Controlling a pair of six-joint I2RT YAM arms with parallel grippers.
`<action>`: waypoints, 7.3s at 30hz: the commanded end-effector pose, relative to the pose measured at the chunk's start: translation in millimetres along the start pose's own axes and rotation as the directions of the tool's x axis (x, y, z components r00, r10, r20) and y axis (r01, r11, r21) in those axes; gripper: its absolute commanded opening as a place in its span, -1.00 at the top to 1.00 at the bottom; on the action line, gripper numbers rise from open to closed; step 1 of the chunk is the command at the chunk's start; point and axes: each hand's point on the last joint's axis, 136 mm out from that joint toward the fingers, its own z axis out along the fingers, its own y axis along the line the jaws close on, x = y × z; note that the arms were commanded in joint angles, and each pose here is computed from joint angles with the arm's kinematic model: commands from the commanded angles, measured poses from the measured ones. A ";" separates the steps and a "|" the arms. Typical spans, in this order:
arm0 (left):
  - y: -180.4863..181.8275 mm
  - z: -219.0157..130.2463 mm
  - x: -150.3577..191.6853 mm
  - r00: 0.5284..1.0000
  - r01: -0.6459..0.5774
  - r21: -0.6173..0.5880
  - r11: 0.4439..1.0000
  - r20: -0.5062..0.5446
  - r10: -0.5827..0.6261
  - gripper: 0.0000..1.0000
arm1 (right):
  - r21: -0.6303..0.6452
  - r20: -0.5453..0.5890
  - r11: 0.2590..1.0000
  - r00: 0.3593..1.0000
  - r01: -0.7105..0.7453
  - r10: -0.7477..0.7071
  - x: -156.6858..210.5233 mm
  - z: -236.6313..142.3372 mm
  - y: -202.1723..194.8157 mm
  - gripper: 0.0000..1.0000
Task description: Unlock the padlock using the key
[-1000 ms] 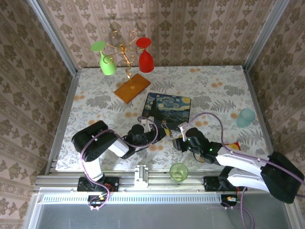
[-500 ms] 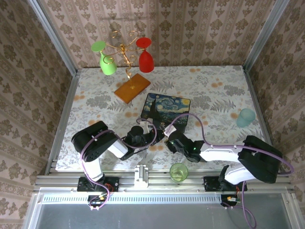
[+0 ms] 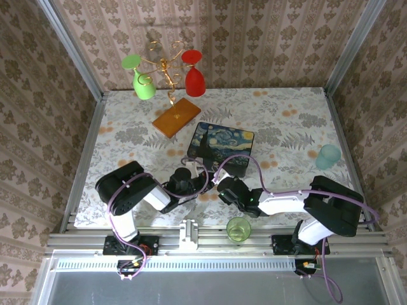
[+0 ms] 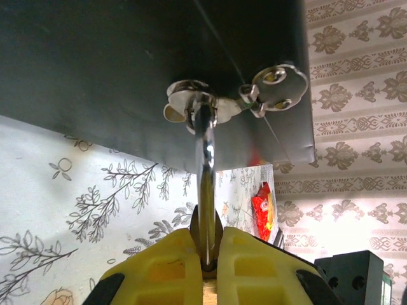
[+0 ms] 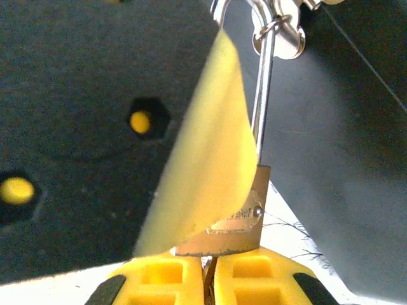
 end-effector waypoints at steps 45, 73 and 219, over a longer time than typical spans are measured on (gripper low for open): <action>45.9 -40.1 -11.6 0.987 -0.128 -0.269 0.955 0.059 0.149 0.43 | -0.619 -0.294 0.459 0.730 -0.637 0.617 16.3 -7.9 21.2 0.87; 33.8 -23.5 -35.4 0.844 -0.515 -0.529 0.674 -0.178 0.506 0.23 | -0.317 -0.607 0.263 0.408 -0.911 0.682 71.8 29.6 33.1 0.63; 45.3 -55.4 -63.6 0.913 -0.358 -0.481 0.800 0.001 0.409 0.25 | -0.283 -0.067 0.822 0.865 -0.494 0.497 -50.4 56.0 -39.1 0.13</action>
